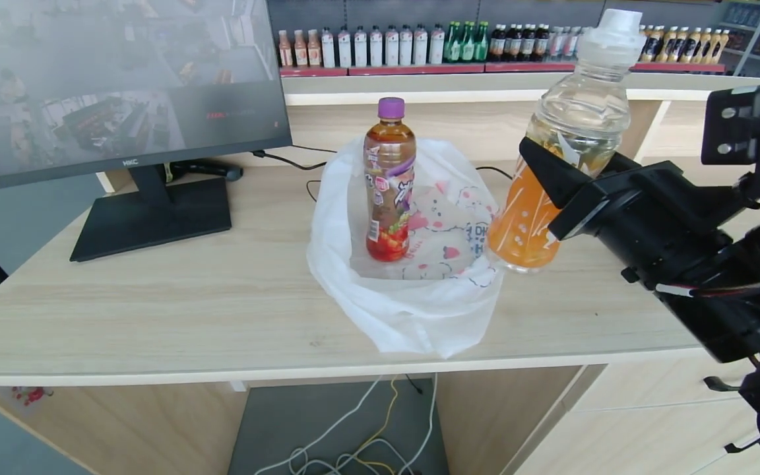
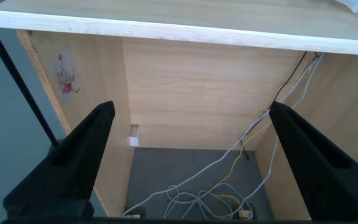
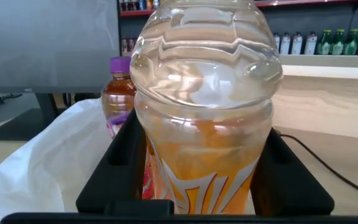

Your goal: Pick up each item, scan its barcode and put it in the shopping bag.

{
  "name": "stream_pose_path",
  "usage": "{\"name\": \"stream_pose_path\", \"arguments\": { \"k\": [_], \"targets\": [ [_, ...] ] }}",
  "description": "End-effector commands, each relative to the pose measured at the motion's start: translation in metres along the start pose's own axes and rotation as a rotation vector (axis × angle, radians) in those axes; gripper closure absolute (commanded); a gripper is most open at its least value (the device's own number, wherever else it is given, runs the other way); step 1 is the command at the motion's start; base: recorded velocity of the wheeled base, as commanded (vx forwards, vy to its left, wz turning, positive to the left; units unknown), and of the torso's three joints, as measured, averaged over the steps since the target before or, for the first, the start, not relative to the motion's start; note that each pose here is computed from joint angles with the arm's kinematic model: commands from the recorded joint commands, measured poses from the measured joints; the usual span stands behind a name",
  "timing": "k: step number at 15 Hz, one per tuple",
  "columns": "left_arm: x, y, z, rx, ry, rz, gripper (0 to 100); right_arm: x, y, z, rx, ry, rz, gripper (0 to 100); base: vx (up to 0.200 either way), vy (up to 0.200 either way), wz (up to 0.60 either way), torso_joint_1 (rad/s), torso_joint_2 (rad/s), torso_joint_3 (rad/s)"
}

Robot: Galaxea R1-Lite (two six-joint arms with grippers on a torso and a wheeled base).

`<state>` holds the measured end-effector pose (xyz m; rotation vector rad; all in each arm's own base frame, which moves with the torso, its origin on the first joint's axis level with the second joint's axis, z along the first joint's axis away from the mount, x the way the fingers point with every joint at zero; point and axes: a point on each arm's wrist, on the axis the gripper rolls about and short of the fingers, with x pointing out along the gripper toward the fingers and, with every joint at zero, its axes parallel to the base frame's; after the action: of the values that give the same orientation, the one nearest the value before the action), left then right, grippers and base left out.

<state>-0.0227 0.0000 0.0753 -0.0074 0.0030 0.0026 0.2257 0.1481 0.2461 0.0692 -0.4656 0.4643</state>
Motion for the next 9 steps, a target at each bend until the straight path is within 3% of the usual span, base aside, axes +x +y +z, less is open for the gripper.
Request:
{"name": "stream_pose_path", "arguments": {
  "k": [1,9],
  "targets": [
    [0.0,0.0,0.0,0.0,0.0,0.001,0,0.013,0.003,-0.016,-0.002,0.029,0.008,100,0.0,0.0,0.0,0.0,0.0,0.0],
    [0.0,0.0,0.0,0.0,0.0,0.001,0,0.047,0.008,-0.046,-0.006,0.04,0.031,100,0.0,0.0,0.0,0.0,0.0,0.0]
  ]
}}
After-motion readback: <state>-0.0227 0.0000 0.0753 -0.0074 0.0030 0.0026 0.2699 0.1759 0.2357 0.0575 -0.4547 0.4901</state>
